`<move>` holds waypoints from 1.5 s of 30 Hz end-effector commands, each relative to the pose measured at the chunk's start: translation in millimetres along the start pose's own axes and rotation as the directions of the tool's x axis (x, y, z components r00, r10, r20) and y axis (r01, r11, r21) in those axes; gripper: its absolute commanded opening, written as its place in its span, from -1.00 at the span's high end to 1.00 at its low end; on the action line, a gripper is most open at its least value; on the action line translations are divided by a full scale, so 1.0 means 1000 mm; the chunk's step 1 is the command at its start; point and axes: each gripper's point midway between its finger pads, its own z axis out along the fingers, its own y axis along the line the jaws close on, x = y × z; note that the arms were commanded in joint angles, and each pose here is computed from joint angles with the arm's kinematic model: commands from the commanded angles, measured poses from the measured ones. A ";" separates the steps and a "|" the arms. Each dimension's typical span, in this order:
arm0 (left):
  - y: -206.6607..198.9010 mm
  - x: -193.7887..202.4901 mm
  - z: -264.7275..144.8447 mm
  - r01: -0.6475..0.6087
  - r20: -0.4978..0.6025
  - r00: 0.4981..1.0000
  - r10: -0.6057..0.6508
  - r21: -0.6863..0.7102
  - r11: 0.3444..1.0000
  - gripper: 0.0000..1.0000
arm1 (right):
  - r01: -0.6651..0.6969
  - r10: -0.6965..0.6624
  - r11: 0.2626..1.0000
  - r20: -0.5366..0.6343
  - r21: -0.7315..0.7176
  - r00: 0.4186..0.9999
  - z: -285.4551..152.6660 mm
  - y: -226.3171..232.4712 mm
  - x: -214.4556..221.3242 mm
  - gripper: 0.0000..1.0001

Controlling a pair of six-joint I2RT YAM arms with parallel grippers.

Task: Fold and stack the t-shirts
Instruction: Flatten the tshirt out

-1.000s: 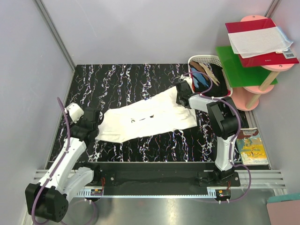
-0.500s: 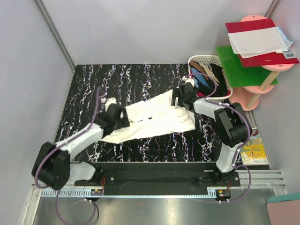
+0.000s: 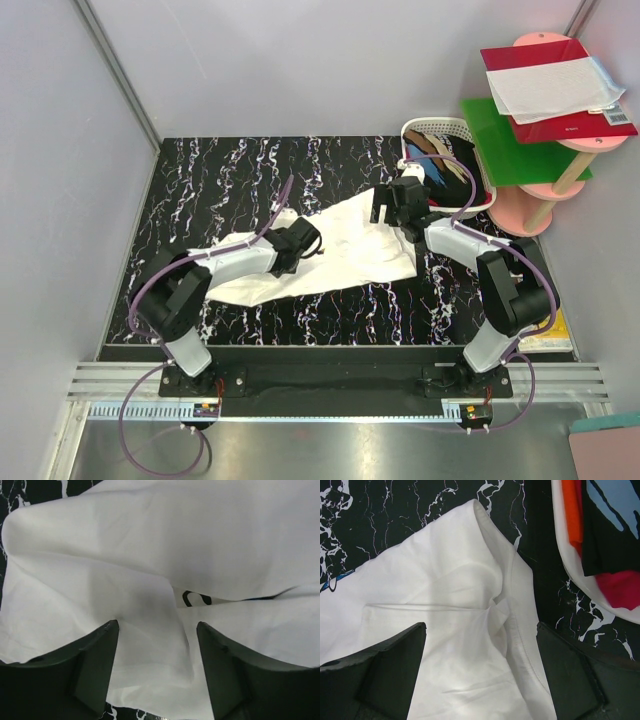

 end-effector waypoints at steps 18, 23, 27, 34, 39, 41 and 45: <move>0.088 -0.054 -0.047 0.156 0.167 0.980 -0.109 -0.301 0.941 0.97 | -0.017 0.016 0.998 -0.022 -0.055 1.000 0.016 0.018 0.006 -0.97; 0.108 -0.065 -0.025 0.159 0.119 0.985 -0.122 -0.376 0.913 0.95 | 0.010 -0.010 1.000 -0.135 0.004 0.991 0.035 0.014 0.023 -0.92; 0.120 -0.072 -0.011 0.161 0.093 0.987 -0.134 -0.420 0.893 0.96 | 0.015 -0.019 1.000 -0.202 -0.019 0.979 0.038 0.019 0.040 0.14; 0.144 -0.088 0.007 0.180 0.078 0.984 -0.163 -0.478 0.860 0.97 | -0.006 -0.003 0.998 -0.160 -0.058 0.987 0.011 0.026 0.024 1.00; 0.166 -0.103 0.019 0.243 0.088 0.969 -0.231 -0.501 0.831 0.98 | 0.012 -0.013 1.000 -0.079 -0.015 0.997 -0.013 0.014 0.001 0.99; 0.176 -0.107 0.025 0.254 0.087 0.966 -0.244 -0.513 0.820 0.98 | 0.014 -0.015 1.000 -0.054 -0.004 0.998 -0.021 0.010 -0.005 0.99; 0.189 -0.111 0.040 0.279 0.077 0.957 -0.281 -0.525 0.804 0.98 | 0.026 -0.026 0.999 0.014 -0.044 1.000 -0.047 0.012 -0.028 0.99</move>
